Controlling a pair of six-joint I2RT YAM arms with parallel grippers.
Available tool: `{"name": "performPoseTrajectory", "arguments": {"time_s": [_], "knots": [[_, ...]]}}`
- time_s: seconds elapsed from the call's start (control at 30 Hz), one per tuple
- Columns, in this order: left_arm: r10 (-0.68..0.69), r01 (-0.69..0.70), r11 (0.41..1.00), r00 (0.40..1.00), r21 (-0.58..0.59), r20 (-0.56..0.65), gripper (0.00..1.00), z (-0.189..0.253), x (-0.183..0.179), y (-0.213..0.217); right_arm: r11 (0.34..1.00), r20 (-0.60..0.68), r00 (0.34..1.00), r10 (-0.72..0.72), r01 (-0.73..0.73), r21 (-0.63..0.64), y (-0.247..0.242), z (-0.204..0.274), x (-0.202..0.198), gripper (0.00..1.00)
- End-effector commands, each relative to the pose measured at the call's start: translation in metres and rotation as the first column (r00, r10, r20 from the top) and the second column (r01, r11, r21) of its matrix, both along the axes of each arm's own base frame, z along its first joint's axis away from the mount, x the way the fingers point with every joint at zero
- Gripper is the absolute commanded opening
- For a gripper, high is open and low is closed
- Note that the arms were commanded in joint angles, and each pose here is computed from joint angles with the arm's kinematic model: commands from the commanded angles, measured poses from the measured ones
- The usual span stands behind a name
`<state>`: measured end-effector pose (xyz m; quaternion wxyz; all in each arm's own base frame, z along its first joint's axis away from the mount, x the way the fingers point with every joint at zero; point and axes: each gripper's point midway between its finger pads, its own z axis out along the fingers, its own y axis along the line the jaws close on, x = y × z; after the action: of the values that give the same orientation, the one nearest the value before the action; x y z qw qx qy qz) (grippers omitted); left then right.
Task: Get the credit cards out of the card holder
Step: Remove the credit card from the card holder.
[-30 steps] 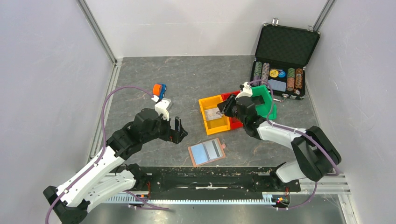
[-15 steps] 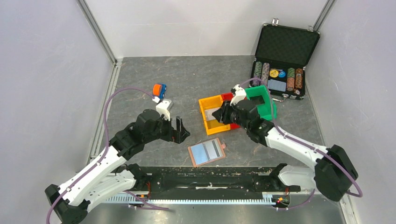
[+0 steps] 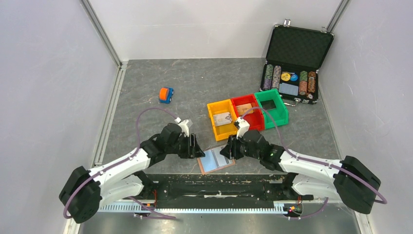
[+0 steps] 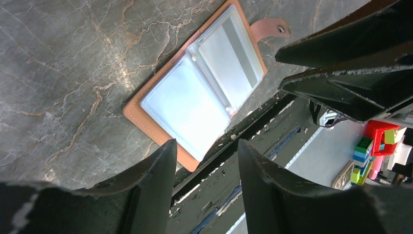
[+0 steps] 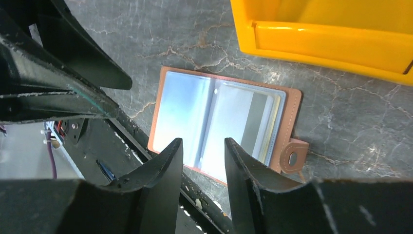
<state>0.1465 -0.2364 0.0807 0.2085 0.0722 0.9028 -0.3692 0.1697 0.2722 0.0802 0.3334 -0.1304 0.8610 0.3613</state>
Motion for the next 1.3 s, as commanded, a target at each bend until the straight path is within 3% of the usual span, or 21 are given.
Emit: {"name": "performPoseTrajectory", "arguments": {"time_s": [0.0,0.2,0.57,0.97,1.1,1.27], "knots": [[-0.001,0.003,0.995,1.000,-0.105,0.015,0.53,0.010,0.008,-0.019,0.999,0.011,1.000,0.013,-0.013,0.047,0.011,0.005,-0.002,0.41],[-0.009,0.008,0.992,1.000,-0.128,-0.010,0.43,-0.003,0.006,-0.024,0.999,0.032,0.999,-0.010,0.012,-0.046,0.001,-0.008,0.004,0.47],[-0.025,0.020,0.997,0.997,-0.070,-0.074,0.37,-0.044,-0.001,-0.028,0.998,-0.012,1.000,-0.003,0.002,-0.069,-0.001,-0.027,-0.001,0.50],[-0.015,0.016,1.000,0.997,0.008,-0.078,0.31,-0.060,-0.002,-0.020,0.993,-0.034,0.999,-0.012,0.008,-0.118,-0.008,-0.044,-0.004,0.50],[-0.001,0.003,1.000,0.998,0.027,-0.068,0.31,-0.052,0.001,-0.017,0.991,-0.004,1.000,-0.030,0.029,-0.131,-0.011,-0.037,0.002,0.50],[0.002,-0.006,0.996,0.999,-0.091,-0.040,0.33,-0.011,0.006,-0.033,0.993,0.022,0.999,-0.034,0.036,-0.115,-0.010,-0.026,0.005,0.50]]}}
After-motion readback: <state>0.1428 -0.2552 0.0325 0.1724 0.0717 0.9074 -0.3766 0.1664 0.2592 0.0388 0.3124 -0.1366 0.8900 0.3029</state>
